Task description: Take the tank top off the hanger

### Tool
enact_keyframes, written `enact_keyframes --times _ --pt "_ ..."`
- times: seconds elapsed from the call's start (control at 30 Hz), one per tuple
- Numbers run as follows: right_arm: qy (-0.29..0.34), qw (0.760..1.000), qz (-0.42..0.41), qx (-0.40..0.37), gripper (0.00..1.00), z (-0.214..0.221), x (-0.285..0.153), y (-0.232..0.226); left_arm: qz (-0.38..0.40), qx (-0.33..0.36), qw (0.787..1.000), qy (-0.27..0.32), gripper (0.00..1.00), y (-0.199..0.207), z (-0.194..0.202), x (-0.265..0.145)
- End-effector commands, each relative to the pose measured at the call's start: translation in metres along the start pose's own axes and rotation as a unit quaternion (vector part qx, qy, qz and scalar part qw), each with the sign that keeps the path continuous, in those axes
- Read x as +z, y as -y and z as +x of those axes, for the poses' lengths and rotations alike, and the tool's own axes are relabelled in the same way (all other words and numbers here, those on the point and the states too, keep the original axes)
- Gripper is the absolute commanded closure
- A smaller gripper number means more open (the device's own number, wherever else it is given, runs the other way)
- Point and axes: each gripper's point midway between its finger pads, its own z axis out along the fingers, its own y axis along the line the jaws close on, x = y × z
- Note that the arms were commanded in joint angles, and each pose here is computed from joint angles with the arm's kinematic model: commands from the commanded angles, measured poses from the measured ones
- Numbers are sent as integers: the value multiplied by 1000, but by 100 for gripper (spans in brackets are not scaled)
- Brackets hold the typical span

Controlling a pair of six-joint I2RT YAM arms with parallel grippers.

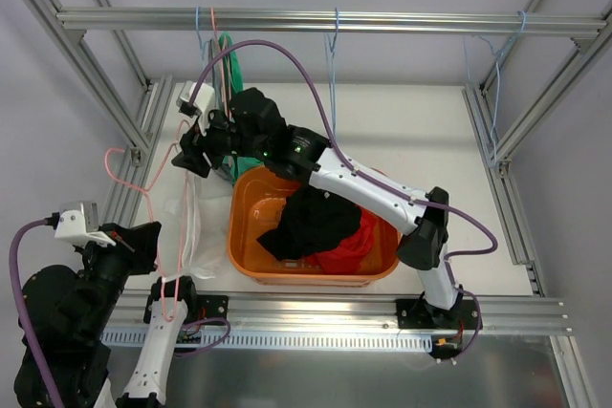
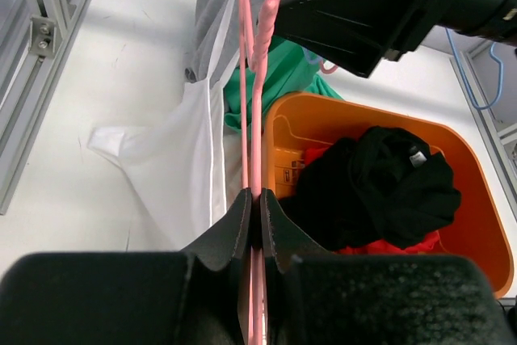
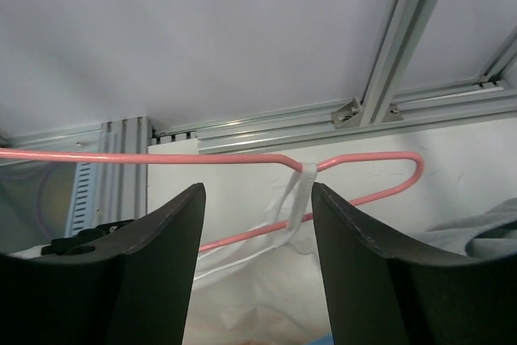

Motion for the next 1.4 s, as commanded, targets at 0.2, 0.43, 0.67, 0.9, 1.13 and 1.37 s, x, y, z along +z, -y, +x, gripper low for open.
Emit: enact_keyframes --times 0.2,0.43,0.67,0.9,1.13,1.37 --pt "34 997 35 -53 44 -14 19 21 10 -9 999 37 100 6 -18 -11" --pt "36 997 38 -56 64 -9 26 25 10 -5 999 37 100 7 -20 -11" --pt "43 997 31 -60 58 -19 18 20 -14 4 999 32 100 -5 -15 -5" --pt "48 997 26 -55 75 -21 21 19 -1 3 1000 29 100 -1 -12 -6" --pt "57 997 32 -33 90 -20 27 28 3 5 1000 28 100 0 -12 -6" --pt "71 996 53 -27 100 -27 26 38 2 9 999 33 100 -1 -13 -9"
